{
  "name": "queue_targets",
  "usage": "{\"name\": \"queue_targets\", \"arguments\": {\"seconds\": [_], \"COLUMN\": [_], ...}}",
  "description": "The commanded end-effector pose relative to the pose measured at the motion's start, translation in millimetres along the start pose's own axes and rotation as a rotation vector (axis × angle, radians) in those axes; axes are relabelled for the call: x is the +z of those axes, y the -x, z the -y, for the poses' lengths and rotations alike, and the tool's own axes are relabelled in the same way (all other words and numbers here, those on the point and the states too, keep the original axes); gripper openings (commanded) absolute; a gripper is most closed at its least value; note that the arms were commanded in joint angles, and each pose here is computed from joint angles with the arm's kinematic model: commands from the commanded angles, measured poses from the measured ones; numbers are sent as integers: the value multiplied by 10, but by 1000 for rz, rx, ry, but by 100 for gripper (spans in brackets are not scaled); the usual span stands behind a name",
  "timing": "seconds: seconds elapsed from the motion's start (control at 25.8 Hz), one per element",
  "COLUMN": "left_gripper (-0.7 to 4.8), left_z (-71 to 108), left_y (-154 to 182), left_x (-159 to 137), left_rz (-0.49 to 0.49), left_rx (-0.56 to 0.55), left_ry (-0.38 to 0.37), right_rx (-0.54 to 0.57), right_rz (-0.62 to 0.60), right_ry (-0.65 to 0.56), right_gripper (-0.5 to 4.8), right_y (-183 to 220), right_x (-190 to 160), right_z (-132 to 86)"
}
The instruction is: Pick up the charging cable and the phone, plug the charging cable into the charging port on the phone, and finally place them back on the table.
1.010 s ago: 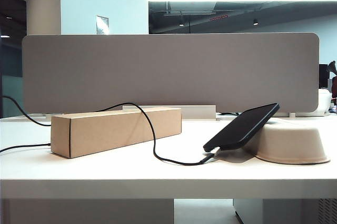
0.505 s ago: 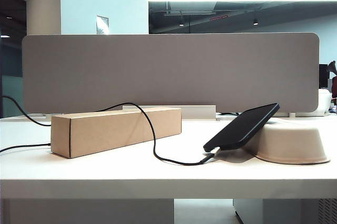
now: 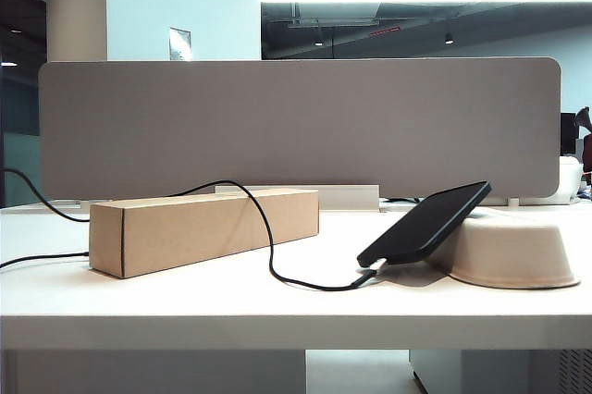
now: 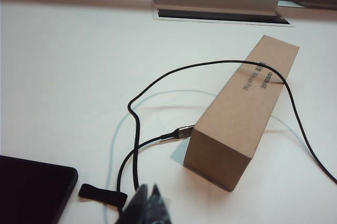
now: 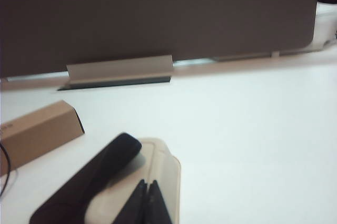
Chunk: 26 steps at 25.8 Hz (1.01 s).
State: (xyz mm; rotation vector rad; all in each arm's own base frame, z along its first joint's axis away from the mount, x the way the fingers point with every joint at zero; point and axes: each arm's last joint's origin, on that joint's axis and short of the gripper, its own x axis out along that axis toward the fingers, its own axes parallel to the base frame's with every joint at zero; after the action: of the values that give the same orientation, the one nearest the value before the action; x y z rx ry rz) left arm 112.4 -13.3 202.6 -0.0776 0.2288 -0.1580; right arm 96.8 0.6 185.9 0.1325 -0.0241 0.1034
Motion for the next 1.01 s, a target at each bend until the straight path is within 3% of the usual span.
{"name": "queue_targets", "arguments": {"seconds": [0.04,0.62,1.01], "left_gripper": [-6,-6,-6], "left_z": [0,0,0], "left_y": [3,3,3], "left_x": [22,22,22], "left_rz": [15,15,15], "left_rx": [0,0,0], "left_ry": [0,0,0], "right_rx": [11,-20,-88], "right_rz": [54,-112,-117], "right_ry": [12,103,104], "right_gripper": [-5,-5,-5], "right_y": [-1,6,8], "right_x": [-63,-301,-309], "right_z": [6,41,59]}}
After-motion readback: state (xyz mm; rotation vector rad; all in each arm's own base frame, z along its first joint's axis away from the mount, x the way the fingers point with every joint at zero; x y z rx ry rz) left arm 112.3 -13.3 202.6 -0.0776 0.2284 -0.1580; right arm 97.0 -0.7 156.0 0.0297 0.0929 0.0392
